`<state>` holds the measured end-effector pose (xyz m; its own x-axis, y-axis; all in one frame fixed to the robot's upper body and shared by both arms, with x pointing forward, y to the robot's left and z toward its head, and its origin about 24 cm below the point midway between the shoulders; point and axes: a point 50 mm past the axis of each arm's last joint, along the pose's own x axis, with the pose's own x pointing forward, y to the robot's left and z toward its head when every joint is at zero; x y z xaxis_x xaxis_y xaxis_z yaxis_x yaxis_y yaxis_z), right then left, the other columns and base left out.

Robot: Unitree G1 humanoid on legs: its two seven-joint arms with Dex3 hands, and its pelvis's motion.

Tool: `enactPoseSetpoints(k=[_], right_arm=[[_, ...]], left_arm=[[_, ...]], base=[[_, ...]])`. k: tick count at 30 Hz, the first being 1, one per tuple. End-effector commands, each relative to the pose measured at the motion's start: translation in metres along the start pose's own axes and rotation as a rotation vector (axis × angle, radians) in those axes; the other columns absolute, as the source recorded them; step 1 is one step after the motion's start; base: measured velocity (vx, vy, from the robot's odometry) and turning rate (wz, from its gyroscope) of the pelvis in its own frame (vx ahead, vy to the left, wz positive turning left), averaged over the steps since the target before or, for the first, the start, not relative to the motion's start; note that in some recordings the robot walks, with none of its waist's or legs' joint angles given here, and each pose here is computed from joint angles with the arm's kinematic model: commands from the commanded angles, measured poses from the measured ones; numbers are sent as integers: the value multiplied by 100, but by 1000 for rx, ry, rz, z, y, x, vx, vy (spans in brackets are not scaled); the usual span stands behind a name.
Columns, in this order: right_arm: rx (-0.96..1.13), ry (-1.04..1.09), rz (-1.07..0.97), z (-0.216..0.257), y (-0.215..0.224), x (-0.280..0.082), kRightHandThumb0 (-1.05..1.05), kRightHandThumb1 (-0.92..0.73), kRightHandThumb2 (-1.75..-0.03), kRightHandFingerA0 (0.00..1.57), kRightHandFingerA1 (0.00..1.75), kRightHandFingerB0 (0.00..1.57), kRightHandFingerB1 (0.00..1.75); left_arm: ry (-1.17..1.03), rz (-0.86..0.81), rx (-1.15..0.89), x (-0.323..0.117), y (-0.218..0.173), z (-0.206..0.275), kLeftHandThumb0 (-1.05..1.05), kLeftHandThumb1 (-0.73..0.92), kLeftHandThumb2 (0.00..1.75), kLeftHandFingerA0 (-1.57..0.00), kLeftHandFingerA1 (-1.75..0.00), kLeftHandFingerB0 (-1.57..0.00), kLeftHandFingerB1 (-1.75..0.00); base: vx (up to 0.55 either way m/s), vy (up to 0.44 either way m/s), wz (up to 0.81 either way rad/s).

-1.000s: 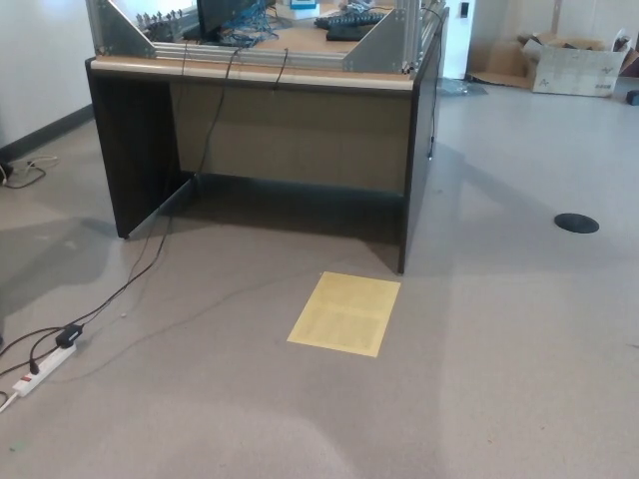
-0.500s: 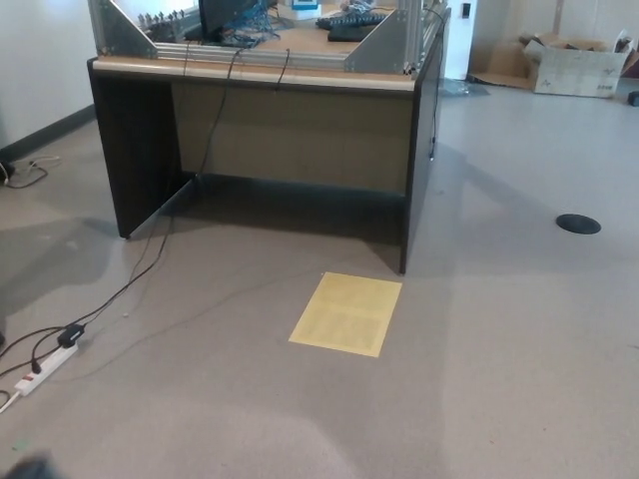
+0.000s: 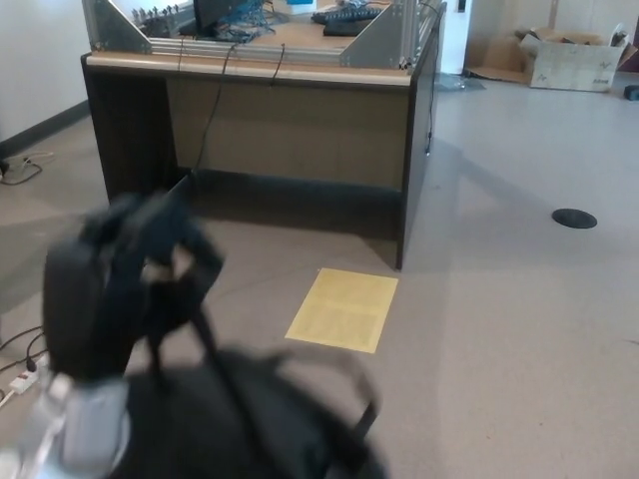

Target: A person hands over a black lunchbag to the robot and the robot uses its left hand to grab the strips of the lunchbag, the gives it back to the person.

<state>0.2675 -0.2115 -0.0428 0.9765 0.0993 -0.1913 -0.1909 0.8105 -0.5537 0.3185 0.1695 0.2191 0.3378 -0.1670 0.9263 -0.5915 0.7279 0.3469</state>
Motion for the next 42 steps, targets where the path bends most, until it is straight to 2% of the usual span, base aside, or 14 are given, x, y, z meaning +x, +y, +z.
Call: enactPoseSetpoints(k=[1, 4, 7, 8, 12, 13, 22, 26, 32, 35, 39, 42], right_arm=[[3, 5, -36, 1, -9, 3, -55, -69, -62, 66, 47, 60, 46], [39, 2, -50, 4, -10, 6, -53, -68, -61, 67, 48, 61, 47], [49, -2, -55, 4, -9, 6, -55, -68, -61, 68, 49, 61, 47], [50, -8, -55, 4, -9, 5, -52, -57, -95, 63, 65, 50, 58], [57, -12, -55, 7, -12, 9, -52, -56, -96, 64, 67, 50, 59], [49, -12, -55, 8, -13, 10, -58, -67, -61, 67, 50, 61, 47], [12, -18, -34, 14, -15, 17, -57, -69, -62, 64, 48, 59, 45], [1, -21, -31, 14, -16, 16, -55, -69, -61, 63, 46, 59, 44], [11, -21, -26, 16, -17, 19, -55, -68, -61, 64, 47, 60, 45], [-7, -10, -21, 17, -17, 21, -55, -68, -61, 64, 46, 61, 44], [-9, -13, -17, 15, -14, 18, -56, -68, -61, 64, 47, 61, 45], [2, -11, -17, 13, -12, 17, -55, -67, -61, 66, 47, 63, 45]], left_arm=[[-169, 8, 128, 84, 7, 12, -21, 64, 56, -76, -175, -51, -175], [-250, 22, 142, 128, 9, 26, -20, 60, 56, -79, -175, -55, -169], [-283, 15, 165, 151, 6, 37, -18, 57, 55, -80, -175, -56, -170], [-324, 23, 159, 163, 3, 48, -17, 58, 54, -79, -175, -54, -173], [-347, 22, 170, 180, -2, 60, -19, 57, 54, -78, -175, -53, -173], [-368, 32, 180, 188, -5, 67, -21, 58, 54, -80, -175, -53, -175], [-411, 19, 176, 214, -18, 97, -23, 58, 55, -81, -175, -60, -168], [-438, 33, 168, 216, -23, 104, -21, 58, 55, -83, -175, -59, -172], [-435, 31, 178, 214, -20, 100, -23, 59, 56, -84, -175, -61, -170], [-434, 35, 174, 213, -16, 97, -21, 59, 55, -86, -175, -61, -174], [-426, 5, 173, 205, -14, 90, -18, 58, 54, -81, -175, -54, -175], [-429, 0, 170, 198, -15, 86, -21, 56, 54, -80, -175, -58, -171]], base=[[0, 0, 0], [0, 0, 0], [0, 0, 0], [0, 0, 0], [0, 0, 0], [0, 0, 0], [0, 0, 0], [0, 0, 0], [0, 0, 0], [0, 0, 0], [0, 0, 0], [0, 0, 0]])
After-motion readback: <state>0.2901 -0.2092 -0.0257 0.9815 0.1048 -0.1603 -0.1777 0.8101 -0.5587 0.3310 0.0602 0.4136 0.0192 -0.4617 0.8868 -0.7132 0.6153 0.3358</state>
